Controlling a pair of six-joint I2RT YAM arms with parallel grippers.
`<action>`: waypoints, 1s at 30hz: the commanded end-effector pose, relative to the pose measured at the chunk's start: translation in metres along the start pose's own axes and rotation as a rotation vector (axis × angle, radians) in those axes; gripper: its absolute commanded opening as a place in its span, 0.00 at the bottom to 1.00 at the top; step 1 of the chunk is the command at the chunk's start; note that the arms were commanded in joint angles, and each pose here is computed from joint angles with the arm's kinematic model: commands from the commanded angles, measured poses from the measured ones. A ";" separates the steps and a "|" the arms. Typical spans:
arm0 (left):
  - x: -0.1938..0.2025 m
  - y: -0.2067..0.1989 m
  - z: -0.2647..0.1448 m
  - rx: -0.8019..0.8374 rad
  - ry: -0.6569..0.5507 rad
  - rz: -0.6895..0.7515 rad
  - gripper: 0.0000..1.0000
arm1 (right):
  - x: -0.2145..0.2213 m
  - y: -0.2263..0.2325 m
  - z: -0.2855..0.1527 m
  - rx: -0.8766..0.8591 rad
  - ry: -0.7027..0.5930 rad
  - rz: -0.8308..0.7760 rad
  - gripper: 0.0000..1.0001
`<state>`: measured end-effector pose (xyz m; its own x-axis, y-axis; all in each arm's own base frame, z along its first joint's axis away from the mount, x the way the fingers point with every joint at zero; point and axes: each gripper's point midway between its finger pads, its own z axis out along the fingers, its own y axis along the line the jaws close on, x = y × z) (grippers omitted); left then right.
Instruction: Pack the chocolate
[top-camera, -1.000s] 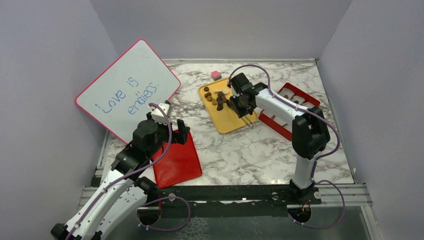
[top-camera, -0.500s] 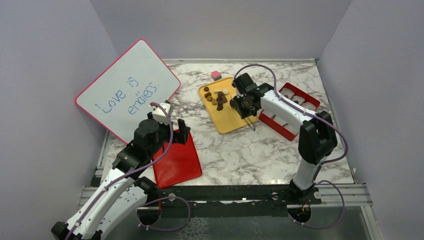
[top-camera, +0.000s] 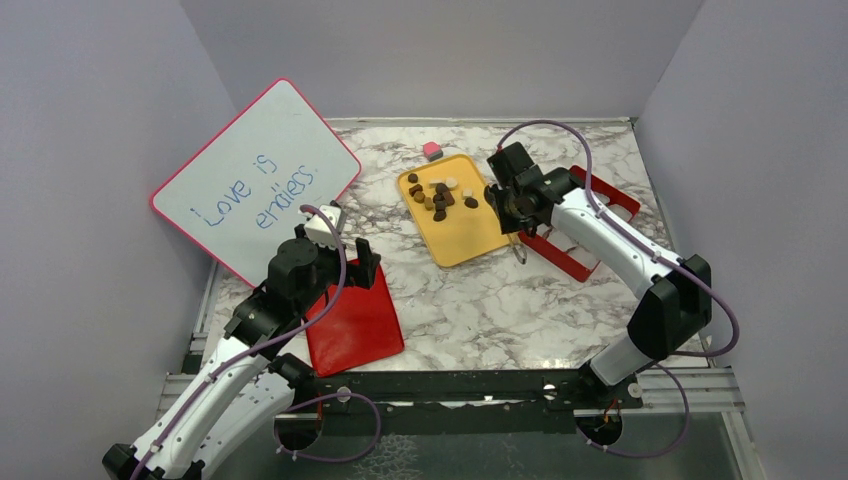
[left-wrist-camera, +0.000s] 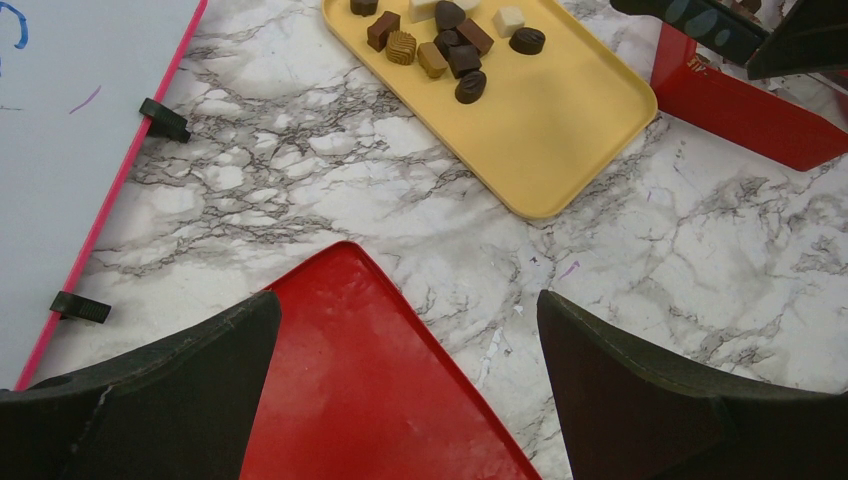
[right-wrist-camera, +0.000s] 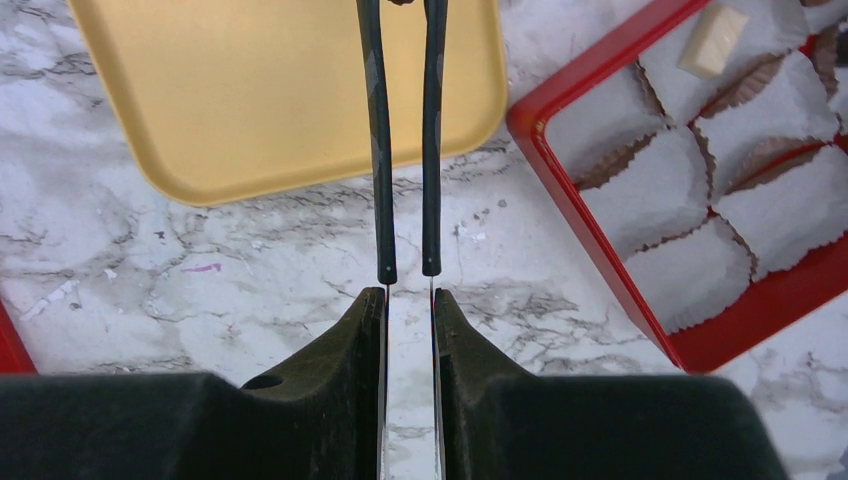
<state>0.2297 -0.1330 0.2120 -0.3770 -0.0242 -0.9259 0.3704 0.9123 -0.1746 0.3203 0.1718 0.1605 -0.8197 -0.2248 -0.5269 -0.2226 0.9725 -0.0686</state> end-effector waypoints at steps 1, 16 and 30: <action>-0.003 -0.002 -0.001 0.010 -0.018 0.004 0.99 | 0.005 -0.026 -0.020 0.107 -0.018 0.061 0.22; -0.001 -0.006 0.000 0.032 -0.010 0.001 0.99 | 0.032 -0.114 -0.016 0.311 0.083 0.255 0.23; 0.003 -0.010 0.004 0.053 0.009 0.002 0.99 | 0.064 -0.158 0.014 0.333 0.148 0.391 0.24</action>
<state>0.2284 -0.1382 0.2084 -0.3936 -0.0149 -0.9192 0.3918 0.9018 -0.1824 0.3024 0.0047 0.1289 -0.8937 0.1629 -0.4181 0.2669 0.9420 -0.2036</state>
